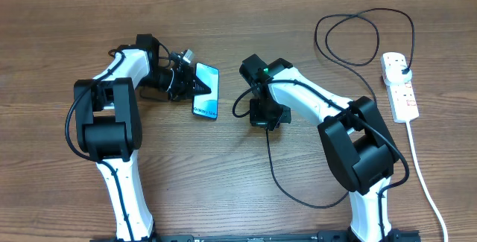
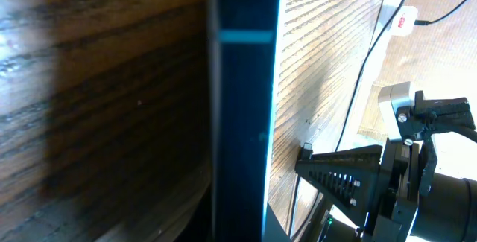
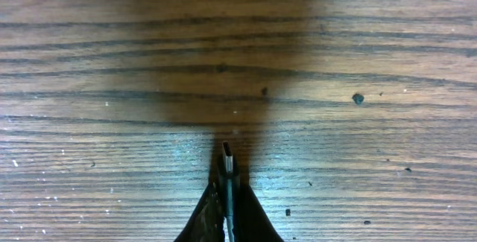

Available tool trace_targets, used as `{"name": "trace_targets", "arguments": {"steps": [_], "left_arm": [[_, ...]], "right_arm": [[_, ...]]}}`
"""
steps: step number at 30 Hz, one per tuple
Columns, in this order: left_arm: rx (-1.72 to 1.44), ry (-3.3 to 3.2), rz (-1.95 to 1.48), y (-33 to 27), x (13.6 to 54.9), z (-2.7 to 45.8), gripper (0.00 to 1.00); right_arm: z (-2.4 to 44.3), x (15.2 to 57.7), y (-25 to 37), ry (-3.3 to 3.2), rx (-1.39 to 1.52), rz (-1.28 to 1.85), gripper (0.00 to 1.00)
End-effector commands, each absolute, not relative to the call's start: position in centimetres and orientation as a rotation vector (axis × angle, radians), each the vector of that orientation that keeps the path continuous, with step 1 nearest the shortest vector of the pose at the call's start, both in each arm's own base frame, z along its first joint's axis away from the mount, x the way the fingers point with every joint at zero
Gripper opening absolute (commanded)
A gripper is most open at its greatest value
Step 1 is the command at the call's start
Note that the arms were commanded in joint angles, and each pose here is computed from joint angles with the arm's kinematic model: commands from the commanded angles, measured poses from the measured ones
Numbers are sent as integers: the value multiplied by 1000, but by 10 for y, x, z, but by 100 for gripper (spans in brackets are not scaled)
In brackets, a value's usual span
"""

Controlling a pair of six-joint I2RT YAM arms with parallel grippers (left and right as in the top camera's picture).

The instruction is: Plug charger to phone and switch on socket

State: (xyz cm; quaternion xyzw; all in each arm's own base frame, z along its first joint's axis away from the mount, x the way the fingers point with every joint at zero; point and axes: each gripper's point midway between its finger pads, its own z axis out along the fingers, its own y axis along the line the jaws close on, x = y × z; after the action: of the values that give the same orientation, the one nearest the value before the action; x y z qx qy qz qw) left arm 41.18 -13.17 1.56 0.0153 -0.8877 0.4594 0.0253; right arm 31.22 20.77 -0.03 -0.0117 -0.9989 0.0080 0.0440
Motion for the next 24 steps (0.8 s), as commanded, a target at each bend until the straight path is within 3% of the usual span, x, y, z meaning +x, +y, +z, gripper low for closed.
{"name": "trace_targets", "arguments": {"steps": [1,13,18,21,24], "left_arm": [[92,-2767,1217,-122,397,-11,4],[199,-2698,1217,-124,391,-8,4],[115,-2591,1612,-141,405,29,4],[59,-2507,1838,-146,408,57,4],[-10,-2506,1905,-144,404,76,4]], "right_arm": [[-22,306,190,-3025,-36,144,4],[-22,306,194,-3024,-37,112,4],[-22,302,196,-3007,-29,94,4],[-15,298,206,-2984,122,-15,4],[5,299,215,-3006,154,-104,4]]}}
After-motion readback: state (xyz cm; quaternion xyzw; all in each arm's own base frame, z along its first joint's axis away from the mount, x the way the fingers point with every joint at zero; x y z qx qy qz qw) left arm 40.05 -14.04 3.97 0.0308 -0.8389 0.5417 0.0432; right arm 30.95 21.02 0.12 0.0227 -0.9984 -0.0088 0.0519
